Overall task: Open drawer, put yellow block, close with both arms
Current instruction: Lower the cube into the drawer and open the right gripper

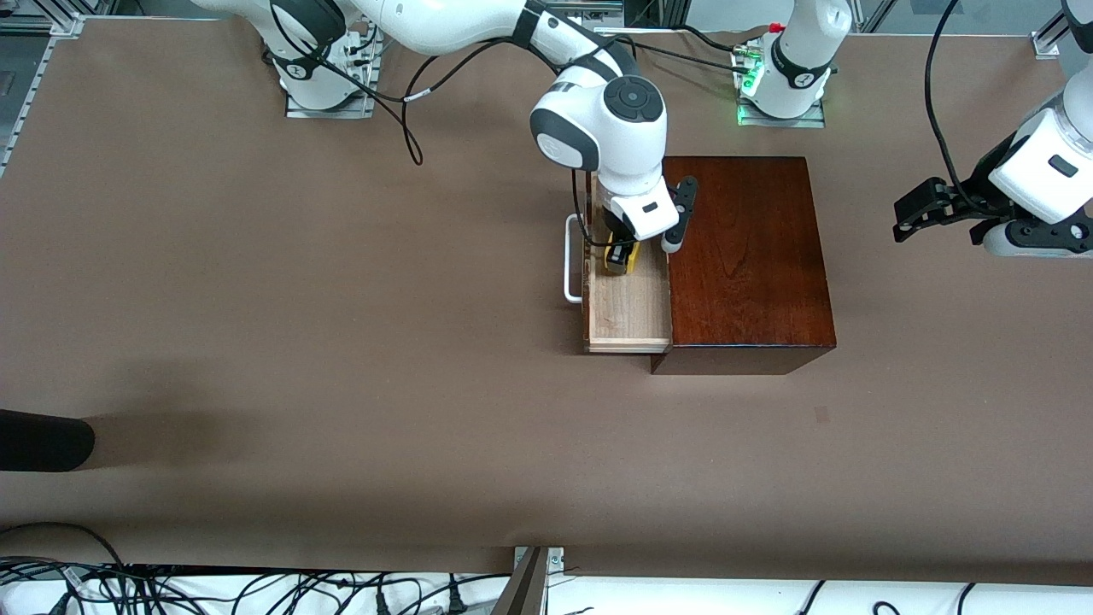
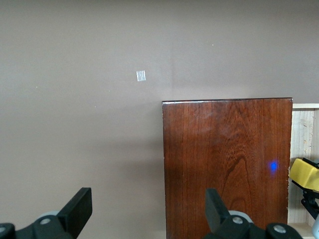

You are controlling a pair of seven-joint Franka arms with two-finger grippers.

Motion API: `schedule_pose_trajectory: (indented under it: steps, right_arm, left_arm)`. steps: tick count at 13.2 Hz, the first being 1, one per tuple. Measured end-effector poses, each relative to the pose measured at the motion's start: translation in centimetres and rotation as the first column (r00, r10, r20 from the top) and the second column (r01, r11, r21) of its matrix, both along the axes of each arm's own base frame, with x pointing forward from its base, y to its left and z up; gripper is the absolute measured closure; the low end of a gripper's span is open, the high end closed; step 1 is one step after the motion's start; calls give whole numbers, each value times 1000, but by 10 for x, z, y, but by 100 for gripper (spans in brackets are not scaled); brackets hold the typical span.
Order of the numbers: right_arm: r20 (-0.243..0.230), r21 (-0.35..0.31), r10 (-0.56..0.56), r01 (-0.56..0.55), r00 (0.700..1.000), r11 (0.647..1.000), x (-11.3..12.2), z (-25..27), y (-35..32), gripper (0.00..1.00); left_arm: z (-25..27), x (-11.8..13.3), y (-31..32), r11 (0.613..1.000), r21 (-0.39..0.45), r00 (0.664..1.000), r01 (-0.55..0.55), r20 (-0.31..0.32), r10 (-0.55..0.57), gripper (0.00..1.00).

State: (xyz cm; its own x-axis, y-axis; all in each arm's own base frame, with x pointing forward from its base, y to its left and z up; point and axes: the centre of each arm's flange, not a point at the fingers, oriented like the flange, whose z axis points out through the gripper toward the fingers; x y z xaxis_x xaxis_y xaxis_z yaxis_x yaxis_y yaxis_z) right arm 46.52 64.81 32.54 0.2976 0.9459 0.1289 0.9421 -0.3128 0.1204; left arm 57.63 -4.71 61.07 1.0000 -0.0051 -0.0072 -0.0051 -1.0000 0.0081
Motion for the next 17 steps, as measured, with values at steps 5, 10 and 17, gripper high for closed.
schedule_pose_trajectory:
  steps: [5, 10, 17]
  right_arm:
    - [-4, -9, 10, -10, 1000, 1000, -5, -19, 5, 44]
    - [7, -13, 14, -14, 1000, 1000, -7, -21, 7, 44]
    - [-33, -103, -6, 3, 999, 995, -9, -6, -3, 0]
  left_arm:
    - [0, 0, 0, 1000, 0, 1000, -1, 0, 1, 0]
    - [0, 0, 0, 1000, 0, 1000, -1, 0, 1, 0]
    - [0, 0, 1, 1000, 0, 1000, -1, 0, 1, 0]
